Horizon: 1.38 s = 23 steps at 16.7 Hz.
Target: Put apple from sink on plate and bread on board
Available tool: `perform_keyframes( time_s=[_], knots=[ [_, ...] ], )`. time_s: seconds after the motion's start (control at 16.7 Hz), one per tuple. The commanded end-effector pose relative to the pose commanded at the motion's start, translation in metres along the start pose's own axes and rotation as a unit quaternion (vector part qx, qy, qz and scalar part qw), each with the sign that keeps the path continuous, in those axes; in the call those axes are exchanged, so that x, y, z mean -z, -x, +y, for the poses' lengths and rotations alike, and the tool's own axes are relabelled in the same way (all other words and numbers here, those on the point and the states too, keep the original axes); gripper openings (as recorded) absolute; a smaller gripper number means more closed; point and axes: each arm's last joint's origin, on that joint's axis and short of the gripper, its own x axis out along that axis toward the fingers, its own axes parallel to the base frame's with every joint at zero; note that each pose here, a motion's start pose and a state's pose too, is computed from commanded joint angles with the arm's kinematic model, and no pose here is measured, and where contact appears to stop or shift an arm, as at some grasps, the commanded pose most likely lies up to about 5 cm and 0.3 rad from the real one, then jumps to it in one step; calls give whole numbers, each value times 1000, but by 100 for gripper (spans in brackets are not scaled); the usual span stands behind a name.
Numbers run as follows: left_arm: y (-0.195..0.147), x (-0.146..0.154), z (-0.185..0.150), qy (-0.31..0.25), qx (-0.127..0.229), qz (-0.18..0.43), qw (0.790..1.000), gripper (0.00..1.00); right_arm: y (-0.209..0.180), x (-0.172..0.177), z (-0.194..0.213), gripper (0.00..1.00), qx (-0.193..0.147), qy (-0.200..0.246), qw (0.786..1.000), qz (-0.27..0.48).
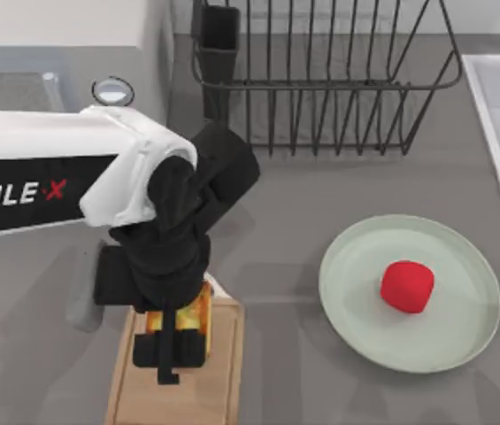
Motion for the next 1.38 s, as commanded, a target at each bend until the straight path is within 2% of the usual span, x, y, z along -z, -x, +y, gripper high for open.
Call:
perform_keyframes(
  time_s=[0.36, 1.14, 1.38],
  knots=[
    [-10, -1, 2, 0, -9, -7, 1000, 0, 0, 0, 0, 100, 0, 0, 1000, 0],
    [-10, -1, 2, 0, -9, -7, 1000, 98, 0, 0, 0, 100, 0, 0, 1000, 0],
    [-10, -1, 2, 0, -9, -7, 1000, 100, 0, 0, 0, 100, 0, 0, 1000, 0]
  ],
)
